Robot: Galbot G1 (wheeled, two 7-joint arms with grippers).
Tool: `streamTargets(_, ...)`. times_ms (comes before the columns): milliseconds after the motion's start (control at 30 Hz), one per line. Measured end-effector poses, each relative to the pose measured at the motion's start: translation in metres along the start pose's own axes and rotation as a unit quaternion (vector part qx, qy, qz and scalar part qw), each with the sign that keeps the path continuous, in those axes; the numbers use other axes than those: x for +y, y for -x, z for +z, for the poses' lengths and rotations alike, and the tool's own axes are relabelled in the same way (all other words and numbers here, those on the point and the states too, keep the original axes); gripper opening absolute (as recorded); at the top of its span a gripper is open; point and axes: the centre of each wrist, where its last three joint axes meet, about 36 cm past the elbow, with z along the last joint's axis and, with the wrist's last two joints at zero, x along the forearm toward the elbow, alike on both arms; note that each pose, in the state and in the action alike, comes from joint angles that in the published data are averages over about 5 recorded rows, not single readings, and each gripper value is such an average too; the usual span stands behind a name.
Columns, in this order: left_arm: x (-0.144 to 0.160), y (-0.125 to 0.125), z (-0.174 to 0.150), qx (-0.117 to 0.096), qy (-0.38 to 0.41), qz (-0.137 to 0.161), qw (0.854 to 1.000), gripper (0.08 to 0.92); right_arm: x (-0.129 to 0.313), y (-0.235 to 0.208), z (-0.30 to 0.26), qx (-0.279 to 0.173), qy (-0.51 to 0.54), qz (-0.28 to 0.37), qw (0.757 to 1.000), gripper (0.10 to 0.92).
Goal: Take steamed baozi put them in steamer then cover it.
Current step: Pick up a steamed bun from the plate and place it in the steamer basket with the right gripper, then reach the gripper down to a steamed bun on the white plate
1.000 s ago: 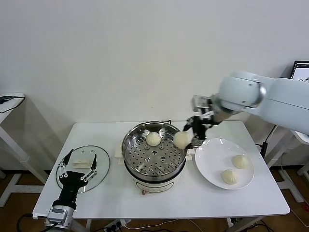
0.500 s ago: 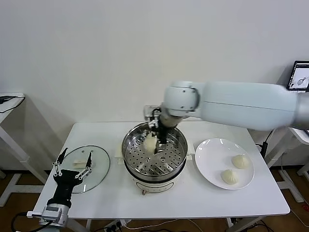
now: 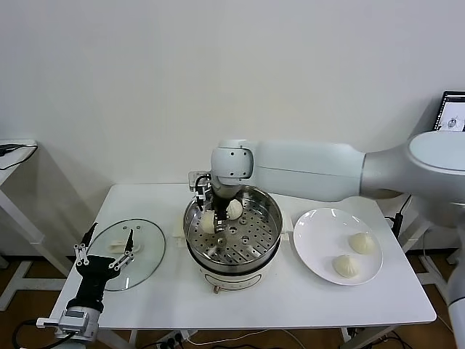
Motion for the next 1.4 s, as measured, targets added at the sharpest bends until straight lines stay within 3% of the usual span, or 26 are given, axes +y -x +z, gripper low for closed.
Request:
streamTargets(233,0.001,-0.001,0.002,0.003,0.0,-0.001,1.0,0.823,0.0,0.009,-0.004,0.002,-0.003,-0.006,1.0,0.814)
streamTargets(533,-0.003,-0.002,-0.002,-0.001,-0.002,0.001,1.0,0.823,-0.002,-0.021,0.029,-0.009,0.004,0.002,1.0,0.823)
streamTargets(1000,-0.007,-0.004,-0.002,0.002,0.0,0.007,1.0,0.823,0.029,-0.114,0.209,-0.012,0.045,0.008,0.999,0.823)
streamTargets(1400,-0.014,-0.004,-0.002,0.002,-0.003,0.009,1.0,0.823,0.086,-0.076,0.344,0.03,0.064,-0.006,0.997,0.823)
